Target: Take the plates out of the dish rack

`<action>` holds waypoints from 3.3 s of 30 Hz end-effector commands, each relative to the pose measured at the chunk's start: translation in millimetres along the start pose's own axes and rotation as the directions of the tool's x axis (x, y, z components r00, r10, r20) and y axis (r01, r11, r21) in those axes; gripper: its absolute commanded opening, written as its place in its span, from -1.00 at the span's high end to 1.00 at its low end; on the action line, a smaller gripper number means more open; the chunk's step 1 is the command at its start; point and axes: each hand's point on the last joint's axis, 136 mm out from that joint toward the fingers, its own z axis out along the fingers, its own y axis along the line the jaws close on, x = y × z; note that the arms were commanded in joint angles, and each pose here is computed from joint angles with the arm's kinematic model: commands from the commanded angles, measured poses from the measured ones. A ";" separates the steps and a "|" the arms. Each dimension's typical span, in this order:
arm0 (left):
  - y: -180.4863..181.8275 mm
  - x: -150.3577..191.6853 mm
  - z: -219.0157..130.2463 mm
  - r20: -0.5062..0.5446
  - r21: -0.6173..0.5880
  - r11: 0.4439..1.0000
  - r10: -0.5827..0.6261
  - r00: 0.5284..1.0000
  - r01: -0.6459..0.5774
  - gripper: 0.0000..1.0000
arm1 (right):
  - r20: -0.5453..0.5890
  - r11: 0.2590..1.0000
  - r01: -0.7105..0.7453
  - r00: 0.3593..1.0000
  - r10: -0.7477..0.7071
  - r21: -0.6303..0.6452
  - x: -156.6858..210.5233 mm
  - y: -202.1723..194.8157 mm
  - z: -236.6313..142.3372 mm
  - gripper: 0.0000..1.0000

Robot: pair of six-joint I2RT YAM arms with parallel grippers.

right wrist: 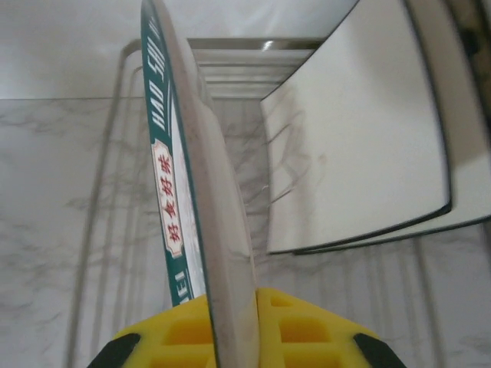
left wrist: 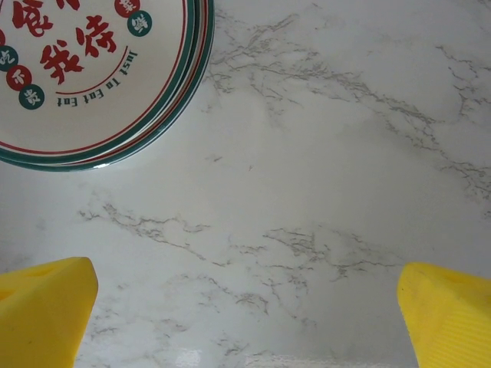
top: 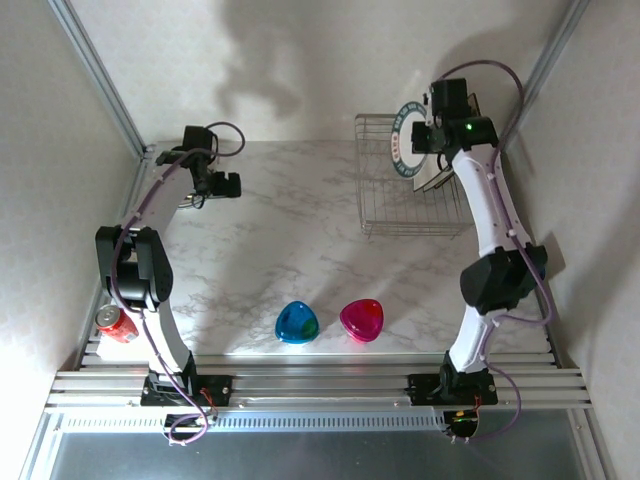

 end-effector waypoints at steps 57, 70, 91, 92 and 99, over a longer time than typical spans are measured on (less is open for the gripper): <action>-196.6 -18.6 -62.1 0.079 0.914 0.405 -0.134 0.988 -0.018 -0.66 | -0.306 0.314 -0.384 0.913 0.268 -0.869 69.4 204.3 43.3 1.00; -200.9 -18.5 -58.2 0.063 0.923 0.386 -0.129 0.990 -0.008 0.49 | -0.331 0.303 -0.393 0.914 0.236 -0.868 75.6 222.5 50.1 1.00; -193.7 -25.8 -72.5 0.087 0.930 0.366 -0.172 0.981 -0.019 1.00 | -0.309 0.391 -0.368 0.928 0.207 -0.844 76.8 217.1 49.3 -0.98; -192.5 -26.4 -73.1 0.090 0.930 0.367 -0.174 0.981 -0.020 1.00 | -0.305 0.399 -0.365 0.930 0.207 -0.841 75.4 215.2 48.0 -0.98; -186.6 -28.2 -76.6 0.097 0.929 0.370 -0.190 0.977 -0.020 1.00 | -0.249 0.562 -0.317 0.949 0.195 -0.764 70.9 183.5 46.6 -0.98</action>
